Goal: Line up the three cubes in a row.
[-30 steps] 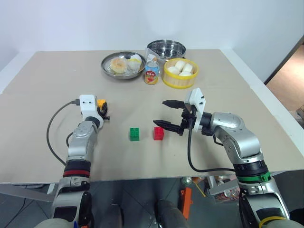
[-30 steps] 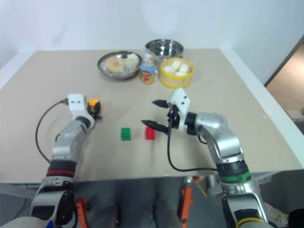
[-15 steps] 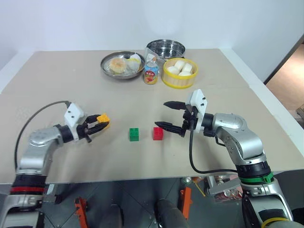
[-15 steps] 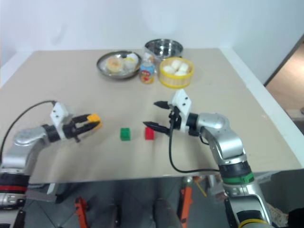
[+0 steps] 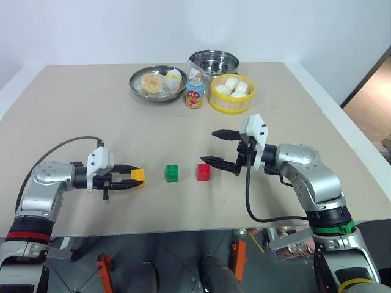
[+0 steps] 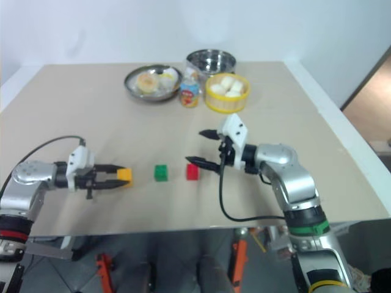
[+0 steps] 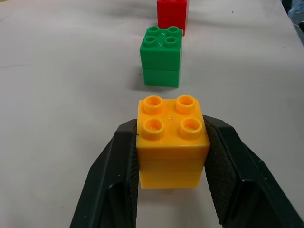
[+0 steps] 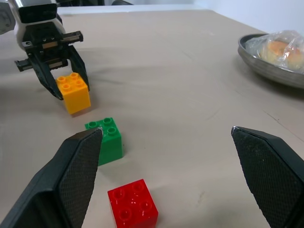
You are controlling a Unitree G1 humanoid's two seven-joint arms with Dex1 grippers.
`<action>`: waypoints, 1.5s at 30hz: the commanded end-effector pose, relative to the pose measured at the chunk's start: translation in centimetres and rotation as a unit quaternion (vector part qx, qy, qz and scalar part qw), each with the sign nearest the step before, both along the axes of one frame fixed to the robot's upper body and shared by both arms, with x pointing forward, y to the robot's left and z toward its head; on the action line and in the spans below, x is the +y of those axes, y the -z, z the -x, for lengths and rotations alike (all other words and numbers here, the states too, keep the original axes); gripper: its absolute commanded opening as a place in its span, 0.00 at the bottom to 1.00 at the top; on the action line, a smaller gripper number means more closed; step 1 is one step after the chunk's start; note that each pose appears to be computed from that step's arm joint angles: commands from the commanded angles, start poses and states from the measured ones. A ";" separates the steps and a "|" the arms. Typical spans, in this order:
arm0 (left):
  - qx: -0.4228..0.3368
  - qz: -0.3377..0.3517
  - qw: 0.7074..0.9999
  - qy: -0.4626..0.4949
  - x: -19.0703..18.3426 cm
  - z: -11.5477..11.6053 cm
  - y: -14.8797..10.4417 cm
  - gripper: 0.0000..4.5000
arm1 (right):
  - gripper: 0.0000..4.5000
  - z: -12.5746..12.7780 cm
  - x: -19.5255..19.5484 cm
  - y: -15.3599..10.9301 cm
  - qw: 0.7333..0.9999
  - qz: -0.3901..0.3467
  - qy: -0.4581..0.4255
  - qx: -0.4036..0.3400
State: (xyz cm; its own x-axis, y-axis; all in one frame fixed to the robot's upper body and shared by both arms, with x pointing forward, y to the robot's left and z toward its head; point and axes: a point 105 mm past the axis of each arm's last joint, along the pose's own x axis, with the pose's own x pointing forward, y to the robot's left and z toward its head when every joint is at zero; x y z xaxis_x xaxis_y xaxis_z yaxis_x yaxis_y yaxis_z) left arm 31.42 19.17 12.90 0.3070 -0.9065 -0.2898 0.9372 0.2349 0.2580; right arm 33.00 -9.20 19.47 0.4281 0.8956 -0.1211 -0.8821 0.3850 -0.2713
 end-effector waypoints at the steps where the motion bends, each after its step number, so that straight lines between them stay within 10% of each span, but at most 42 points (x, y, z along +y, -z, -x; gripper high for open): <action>1: -0.019 -0.001 1.000 0.001 -0.1 -0.6 -0.6 0.30 | 1.00 0.7 -0.1 -1.5 1.000 -0.002 -0.006 -0.029; 19: -0.015 -0.020 1.000 0.018 -0.9 -0.5 0.7 0.30 | 1.00 0.9 -0.3 -1.0 1.000 0.002 -0.002 -0.019; 27: -0.026 -0.027 0.999 0.021 -0.7 -0.7 0.4 0.98 | 1.00 0.8 -0.4 -0.8 1.000 -0.001 0.000 -0.013; 45: -0.052 0.113 0.967 -0.222 3.3 -2.3 -6.2 0.99 | 1.00 -0.9 -0.8 -0.6 0.999 -0.027 0.019 0.001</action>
State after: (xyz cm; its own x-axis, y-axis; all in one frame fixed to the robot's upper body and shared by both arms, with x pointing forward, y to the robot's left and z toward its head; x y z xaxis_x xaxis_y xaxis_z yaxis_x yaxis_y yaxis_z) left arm 33.08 21.84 17.53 0.6317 -0.7675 -0.1088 0.7698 0.6046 0.2044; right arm 33.59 -9.98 18.63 0.4549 0.8837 -0.1099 -0.8813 0.4291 -0.1980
